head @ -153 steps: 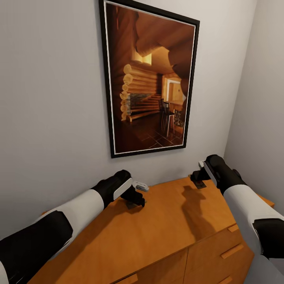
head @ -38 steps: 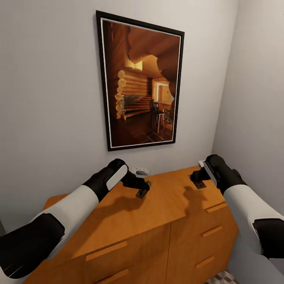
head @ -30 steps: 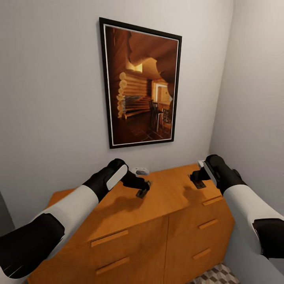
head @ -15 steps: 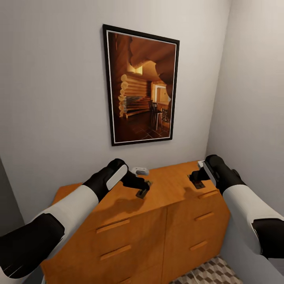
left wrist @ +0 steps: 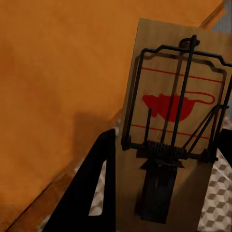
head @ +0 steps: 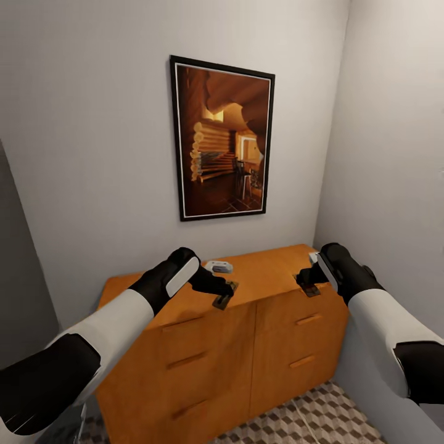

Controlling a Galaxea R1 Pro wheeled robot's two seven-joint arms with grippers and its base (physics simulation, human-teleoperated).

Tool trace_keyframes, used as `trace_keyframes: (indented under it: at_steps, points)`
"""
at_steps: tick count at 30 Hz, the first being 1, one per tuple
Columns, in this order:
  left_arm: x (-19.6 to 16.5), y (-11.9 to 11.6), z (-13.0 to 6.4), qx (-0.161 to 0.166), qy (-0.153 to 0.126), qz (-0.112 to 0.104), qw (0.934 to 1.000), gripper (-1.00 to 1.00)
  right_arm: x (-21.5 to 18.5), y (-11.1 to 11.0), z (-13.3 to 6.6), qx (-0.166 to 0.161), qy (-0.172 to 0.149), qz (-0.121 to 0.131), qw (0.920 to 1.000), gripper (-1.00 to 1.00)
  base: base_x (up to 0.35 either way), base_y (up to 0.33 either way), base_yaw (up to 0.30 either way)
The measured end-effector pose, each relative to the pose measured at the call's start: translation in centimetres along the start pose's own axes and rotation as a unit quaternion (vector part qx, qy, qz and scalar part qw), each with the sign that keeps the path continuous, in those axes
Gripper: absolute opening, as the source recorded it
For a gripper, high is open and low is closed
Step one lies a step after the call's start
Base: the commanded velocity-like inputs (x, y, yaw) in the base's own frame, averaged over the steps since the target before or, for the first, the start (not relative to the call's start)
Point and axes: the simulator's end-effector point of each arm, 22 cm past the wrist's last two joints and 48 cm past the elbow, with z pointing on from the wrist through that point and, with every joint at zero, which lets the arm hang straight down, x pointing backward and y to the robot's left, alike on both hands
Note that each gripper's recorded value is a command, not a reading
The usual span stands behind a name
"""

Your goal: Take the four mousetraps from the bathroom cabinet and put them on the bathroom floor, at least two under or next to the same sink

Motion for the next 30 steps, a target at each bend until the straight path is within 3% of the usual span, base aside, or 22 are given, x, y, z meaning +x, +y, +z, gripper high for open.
trace_keyframes:
  at_steps: [30]
  points:
    - [0.14,0.56,0.01,-0.006,0.001,0.000,1.0000,-1.00,0.42,-0.19,0.22,0.001,0.003,0.000,1.0000,-1.00,-0.344,0.000,0.000]
